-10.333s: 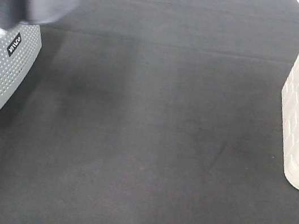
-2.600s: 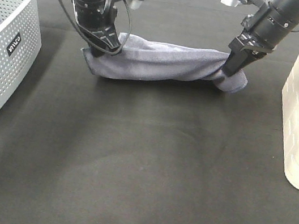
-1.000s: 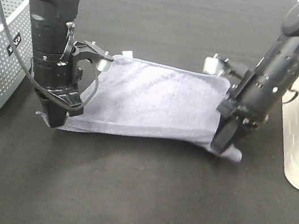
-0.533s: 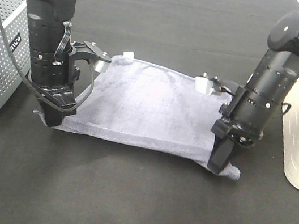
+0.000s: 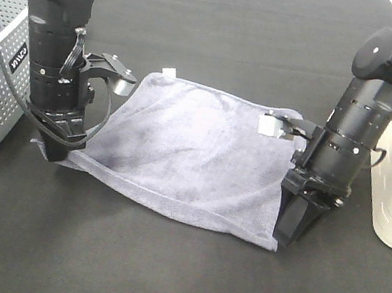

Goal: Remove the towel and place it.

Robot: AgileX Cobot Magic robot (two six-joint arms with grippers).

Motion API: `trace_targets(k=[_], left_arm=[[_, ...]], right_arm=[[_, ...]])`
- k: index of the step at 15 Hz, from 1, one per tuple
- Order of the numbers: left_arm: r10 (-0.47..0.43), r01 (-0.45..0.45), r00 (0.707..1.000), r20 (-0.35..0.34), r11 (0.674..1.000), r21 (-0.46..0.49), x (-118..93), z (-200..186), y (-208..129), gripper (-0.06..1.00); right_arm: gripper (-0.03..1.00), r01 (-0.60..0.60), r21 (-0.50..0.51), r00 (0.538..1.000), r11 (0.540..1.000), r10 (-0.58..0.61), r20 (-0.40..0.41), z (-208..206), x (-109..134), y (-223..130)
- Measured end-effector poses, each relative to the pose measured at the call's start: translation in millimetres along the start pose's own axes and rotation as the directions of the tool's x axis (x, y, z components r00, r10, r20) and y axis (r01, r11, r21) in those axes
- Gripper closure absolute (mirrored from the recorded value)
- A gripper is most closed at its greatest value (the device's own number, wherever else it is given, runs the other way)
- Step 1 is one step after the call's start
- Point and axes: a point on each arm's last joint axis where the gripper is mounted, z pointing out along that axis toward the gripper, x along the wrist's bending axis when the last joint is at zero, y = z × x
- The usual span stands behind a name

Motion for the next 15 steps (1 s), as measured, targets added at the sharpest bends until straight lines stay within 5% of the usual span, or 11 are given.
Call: trace_targets(k=[6,11,15], left_arm=[[-0.014,0.013,0.999,0.033,1.0,0.026,-4.1,9.6,-4.5,0.94],[-0.061,0.059,0.997,0.048,0.997,0.055,-6.3,17.4,-8.4,0.72],[-0.068,0.059,0.995,0.076,0.993,0.107,-11.5,29.7,-17.4,0.67]], right_arm=[[0.49,-0.16,0.0,0.987,0.987,0.16,-0.002,0.1,0.5,-0.5],[0.49,-0.191,-0.074,0.981,0.979,0.193,0.023,-23.6,16.9,-6.6],[0.49,-0.189,-0.168,0.978,0.967,0.201,0.058,-52.5,40.0,-17.1]])
